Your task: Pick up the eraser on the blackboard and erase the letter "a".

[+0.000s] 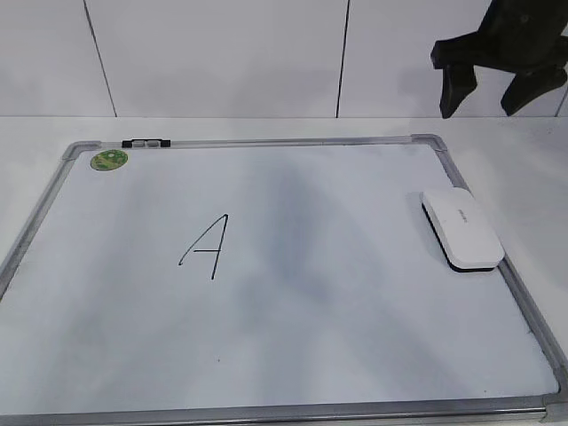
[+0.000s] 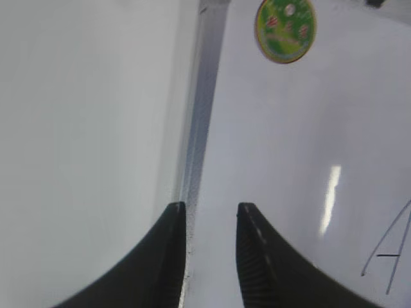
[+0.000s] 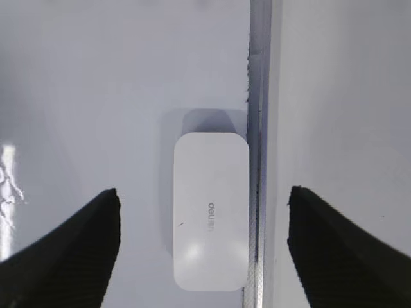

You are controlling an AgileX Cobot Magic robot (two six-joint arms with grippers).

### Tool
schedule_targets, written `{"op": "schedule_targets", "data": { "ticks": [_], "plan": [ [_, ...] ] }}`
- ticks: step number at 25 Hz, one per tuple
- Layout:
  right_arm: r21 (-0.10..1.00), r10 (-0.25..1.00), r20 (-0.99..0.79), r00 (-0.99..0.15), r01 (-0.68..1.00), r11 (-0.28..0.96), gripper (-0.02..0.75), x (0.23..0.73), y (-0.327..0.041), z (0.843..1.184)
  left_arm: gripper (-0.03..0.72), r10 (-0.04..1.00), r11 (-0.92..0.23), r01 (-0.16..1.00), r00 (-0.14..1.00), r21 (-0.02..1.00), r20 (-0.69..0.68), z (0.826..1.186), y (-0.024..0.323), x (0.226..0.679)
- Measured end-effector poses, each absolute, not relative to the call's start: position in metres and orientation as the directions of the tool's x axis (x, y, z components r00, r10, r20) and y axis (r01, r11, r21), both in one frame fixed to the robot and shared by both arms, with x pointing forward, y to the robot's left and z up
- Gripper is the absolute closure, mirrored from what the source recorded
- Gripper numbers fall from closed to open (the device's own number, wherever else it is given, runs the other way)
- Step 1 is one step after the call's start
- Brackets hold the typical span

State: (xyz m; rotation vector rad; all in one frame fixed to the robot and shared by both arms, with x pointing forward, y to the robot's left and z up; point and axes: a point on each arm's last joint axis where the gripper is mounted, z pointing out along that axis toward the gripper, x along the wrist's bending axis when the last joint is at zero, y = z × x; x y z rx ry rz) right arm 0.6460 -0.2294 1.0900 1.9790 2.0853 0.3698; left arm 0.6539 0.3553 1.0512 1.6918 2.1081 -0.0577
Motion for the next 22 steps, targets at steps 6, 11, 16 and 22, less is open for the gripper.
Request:
{"op": "schedule_targets", "data": {
  "ticks": [6, 11, 16, 22],
  "plan": [
    [0.431, 0.999, 0.01, -0.052, 0.902, 0.042, 0.143, 0.624, -0.233, 1.131, 0.494, 0.912, 0.252, 0.897, -0.095, 0.363, -0.4, 1.113, 0.342, 0.63],
    [0.519, 0.998, 0.023, -0.053, 0.854, 0.034, 0.158, 0.596, -0.238, 1.171, 0.494, 0.886, 0.268, 0.84, -0.023, 0.471, -0.463, 1.166, 0.329, 0.599],
    [0.623, 0.998, 0.042, -0.056, 0.782, 0.018, 0.158, 0.558, -0.245, 1.217, 0.494, 0.858, 0.241, 0.773, 0.113, 0.587, -0.5, 1.213, 0.314, 0.563],
    [0.73, 0.996, 0.059, -0.063, 0.684, 0.0, 0.158, 0.503, -0.255, 1.262, 0.496, 0.855, 0.164, 0.684, 0.261, 0.711, -0.448, 1.256, 0.293, 0.517]
  ]
}}
